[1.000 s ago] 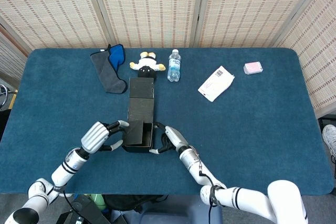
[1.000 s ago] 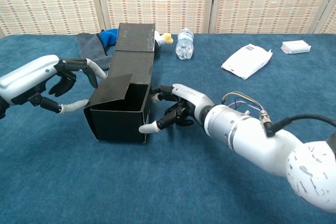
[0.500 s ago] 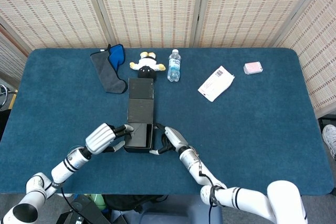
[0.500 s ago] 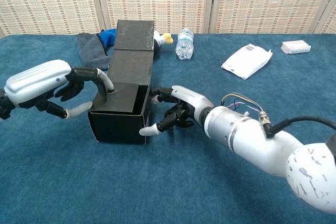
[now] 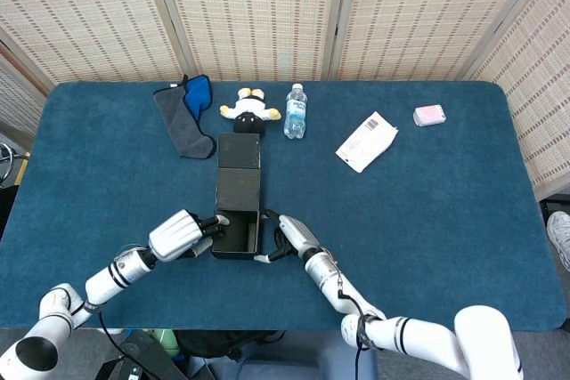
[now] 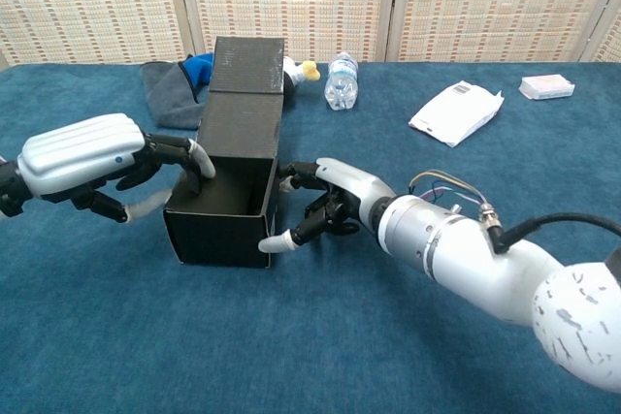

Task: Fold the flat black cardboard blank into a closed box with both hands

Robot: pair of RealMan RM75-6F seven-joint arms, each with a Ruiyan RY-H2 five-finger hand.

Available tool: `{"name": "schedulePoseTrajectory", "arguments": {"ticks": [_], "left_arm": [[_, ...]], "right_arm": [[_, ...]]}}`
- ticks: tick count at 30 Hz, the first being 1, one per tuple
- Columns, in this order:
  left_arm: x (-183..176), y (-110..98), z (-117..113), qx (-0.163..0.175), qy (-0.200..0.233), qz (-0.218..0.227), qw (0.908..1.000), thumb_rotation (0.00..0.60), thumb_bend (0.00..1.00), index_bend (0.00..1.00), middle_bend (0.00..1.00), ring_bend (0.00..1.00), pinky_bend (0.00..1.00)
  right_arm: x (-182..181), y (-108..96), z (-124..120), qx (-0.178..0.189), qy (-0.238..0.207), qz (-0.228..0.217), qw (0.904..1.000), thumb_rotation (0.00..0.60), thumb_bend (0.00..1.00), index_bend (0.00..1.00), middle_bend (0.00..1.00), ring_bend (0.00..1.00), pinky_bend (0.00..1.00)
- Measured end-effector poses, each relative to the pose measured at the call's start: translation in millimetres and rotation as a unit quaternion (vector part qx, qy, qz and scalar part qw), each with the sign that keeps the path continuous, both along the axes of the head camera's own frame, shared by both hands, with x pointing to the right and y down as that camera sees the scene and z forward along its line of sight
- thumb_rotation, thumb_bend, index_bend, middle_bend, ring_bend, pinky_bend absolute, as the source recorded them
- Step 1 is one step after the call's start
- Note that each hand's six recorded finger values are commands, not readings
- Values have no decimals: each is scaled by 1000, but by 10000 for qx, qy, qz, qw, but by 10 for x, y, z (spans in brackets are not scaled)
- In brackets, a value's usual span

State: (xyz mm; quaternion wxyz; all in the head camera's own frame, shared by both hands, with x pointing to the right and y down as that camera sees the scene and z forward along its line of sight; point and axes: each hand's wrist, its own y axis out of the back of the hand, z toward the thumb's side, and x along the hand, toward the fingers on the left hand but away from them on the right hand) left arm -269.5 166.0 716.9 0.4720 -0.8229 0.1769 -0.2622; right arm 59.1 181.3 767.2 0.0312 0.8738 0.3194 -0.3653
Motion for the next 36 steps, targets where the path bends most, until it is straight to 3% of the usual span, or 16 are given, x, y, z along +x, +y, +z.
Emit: {"name": "schedulePoseTrajectory", "arguments": {"ticks": [11, 23, 26, 32, 36], "left_arm": [[84, -3, 7, 310, -337, 596, 9972, 600, 95, 500, 416, 780, 821], [150, -4, 11, 429, -420, 834, 9947, 600, 95, 616, 586, 785, 823], [145, -6, -3, 466, -399, 824, 9947, 600, 95, 597, 571, 785, 823], [75, -36, -38, 541, -383, 658, 9956, 600, 95, 418, 377, 773, 814], [-25, -58, -63, 561, -401, 429, 9967, 600, 95, 335, 362, 763, 812]], "right_arm": [[-2, 1, -5, -12, 29, -117, 9999, 600, 361, 360, 404, 747, 1000], [-2, 9, -12, -14, 20, -153, 9999, 600, 361, 360, 404, 747, 1000], [-9, 11, -17, -11, 4, -144, 9999, 600, 362, 360, 404, 747, 1000], [-4, -9, -19, 32, 0, -91, 10000, 600, 361, 360, 404, 747, 1000], [1, -32, -27, 58, -21, -13, 10000, 600, 362, 360, 404, 747, 1000]]}}
